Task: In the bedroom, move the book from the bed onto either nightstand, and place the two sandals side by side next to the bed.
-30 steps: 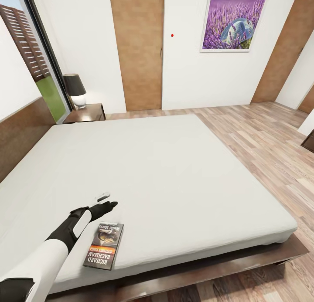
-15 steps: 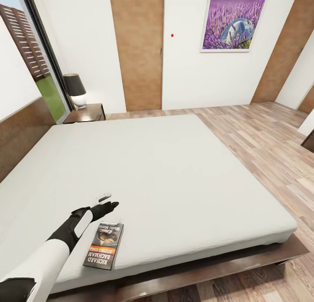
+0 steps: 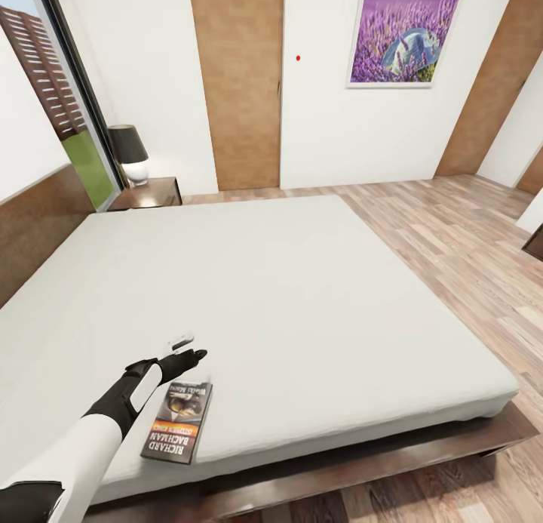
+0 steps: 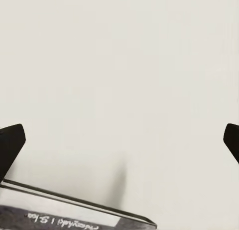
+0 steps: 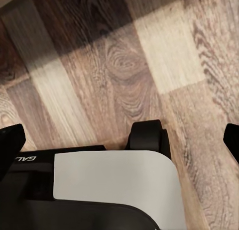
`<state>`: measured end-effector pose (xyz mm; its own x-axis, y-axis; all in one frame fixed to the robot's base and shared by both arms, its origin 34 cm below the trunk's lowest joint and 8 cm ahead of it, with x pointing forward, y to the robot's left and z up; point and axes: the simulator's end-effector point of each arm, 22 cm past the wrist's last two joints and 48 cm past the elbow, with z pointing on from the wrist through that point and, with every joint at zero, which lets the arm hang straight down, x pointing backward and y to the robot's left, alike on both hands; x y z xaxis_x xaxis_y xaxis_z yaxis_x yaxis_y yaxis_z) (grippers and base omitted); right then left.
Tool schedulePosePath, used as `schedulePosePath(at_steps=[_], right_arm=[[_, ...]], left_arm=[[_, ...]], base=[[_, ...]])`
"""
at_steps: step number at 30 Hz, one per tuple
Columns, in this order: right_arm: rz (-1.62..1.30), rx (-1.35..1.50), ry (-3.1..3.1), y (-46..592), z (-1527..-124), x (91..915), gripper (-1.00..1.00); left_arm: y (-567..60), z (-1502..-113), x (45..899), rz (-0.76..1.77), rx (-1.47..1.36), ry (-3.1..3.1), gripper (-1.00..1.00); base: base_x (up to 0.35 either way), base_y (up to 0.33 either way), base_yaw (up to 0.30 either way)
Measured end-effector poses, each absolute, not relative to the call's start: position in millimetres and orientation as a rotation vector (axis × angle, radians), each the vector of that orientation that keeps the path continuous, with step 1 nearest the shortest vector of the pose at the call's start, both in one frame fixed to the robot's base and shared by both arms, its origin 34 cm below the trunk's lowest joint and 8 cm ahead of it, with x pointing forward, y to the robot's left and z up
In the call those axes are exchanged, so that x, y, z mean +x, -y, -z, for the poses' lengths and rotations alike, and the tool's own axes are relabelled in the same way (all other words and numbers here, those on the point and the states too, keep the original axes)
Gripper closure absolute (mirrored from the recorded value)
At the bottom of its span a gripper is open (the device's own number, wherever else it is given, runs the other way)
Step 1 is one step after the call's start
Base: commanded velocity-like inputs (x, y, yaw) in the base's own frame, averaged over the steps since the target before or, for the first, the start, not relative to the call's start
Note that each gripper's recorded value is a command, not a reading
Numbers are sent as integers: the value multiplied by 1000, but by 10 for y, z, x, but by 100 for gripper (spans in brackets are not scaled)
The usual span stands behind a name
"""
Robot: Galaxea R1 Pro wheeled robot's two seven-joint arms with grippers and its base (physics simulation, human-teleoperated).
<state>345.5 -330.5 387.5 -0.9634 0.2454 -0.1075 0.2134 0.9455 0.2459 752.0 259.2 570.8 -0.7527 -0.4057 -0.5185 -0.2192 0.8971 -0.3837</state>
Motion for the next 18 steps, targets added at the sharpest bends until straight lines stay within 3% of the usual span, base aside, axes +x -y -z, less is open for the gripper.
schedulePosePath(at_steps=[18], right_arm=[[-351,351,-2963,3306,-3723,3438,-100]], left_arm=[[-2604,-5559,7505,400,-453,-2439,-100]], base=[[0,0,0]])
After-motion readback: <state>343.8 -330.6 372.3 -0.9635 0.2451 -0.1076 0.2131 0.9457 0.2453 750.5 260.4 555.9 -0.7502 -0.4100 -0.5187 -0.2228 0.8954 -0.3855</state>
